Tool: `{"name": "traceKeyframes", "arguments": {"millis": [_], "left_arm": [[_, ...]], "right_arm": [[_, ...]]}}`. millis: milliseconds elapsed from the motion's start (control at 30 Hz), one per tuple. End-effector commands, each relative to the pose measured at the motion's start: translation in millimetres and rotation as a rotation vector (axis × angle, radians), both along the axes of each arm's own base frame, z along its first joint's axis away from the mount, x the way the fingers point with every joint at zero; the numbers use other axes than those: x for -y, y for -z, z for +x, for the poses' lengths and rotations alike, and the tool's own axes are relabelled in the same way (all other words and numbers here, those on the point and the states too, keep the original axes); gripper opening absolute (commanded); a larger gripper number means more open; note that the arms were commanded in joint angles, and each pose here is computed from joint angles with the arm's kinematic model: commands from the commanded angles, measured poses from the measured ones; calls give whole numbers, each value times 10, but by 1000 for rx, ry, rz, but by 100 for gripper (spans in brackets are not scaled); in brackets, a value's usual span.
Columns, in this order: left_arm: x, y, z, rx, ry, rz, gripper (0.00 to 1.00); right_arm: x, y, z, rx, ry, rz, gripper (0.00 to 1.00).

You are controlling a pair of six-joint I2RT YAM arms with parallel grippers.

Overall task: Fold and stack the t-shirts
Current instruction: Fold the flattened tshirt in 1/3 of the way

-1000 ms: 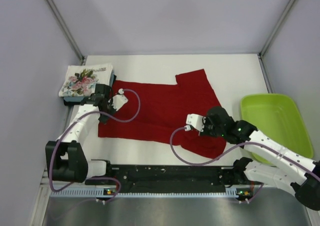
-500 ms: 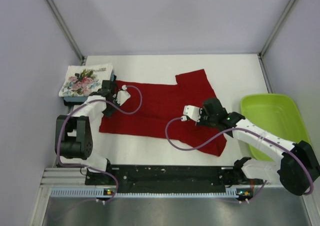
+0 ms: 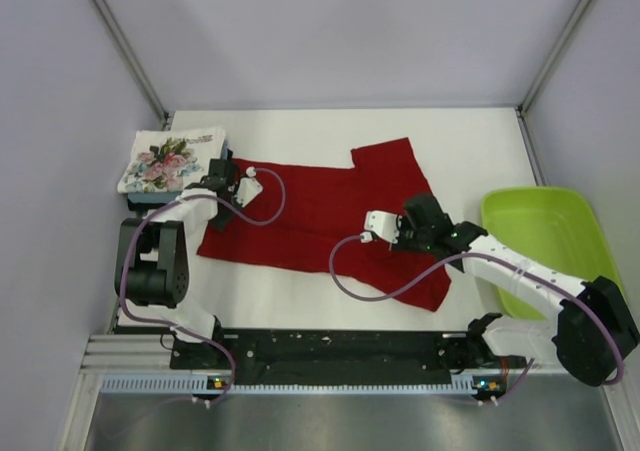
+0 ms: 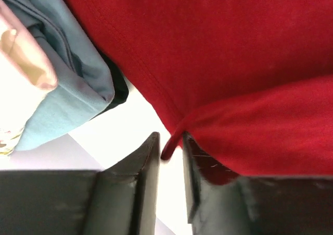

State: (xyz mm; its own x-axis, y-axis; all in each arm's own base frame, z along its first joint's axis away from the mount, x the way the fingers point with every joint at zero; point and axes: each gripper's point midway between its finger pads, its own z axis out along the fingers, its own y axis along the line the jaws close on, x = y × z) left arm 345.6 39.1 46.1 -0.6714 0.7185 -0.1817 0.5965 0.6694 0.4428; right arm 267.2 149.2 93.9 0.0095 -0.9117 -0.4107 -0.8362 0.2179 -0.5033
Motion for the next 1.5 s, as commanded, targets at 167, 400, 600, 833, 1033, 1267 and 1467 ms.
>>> {"name": "traceKeyframes", "arguments": {"millis": [167,400,600,833,1033,1267,1467], "left_arm": [[205,-657,40,117,81,-105,65],[372,-210,-791,-161,274,-180,61],[66,56,-848,-164,229,-38,64],[-46,70,-871,-181,219,-4,67],[-166,145,-783,-126,263,86,70],[-198,143,-514,-54,254,118,52],[-149,203,-536,-64,259,89,6]], "right_arm": [[-236,-267,435,46,-33,52,0],[-387,-100,833,7,-66,6,0],[-470,-236,1476,114,86,108,25],[-267,-671,1675,115,434,338,64],[134,-694,890,-148,954,537,78],[378,-48,-297,-554,1453,591,62],[494,436,-757,-642,1691,535,69]]}}
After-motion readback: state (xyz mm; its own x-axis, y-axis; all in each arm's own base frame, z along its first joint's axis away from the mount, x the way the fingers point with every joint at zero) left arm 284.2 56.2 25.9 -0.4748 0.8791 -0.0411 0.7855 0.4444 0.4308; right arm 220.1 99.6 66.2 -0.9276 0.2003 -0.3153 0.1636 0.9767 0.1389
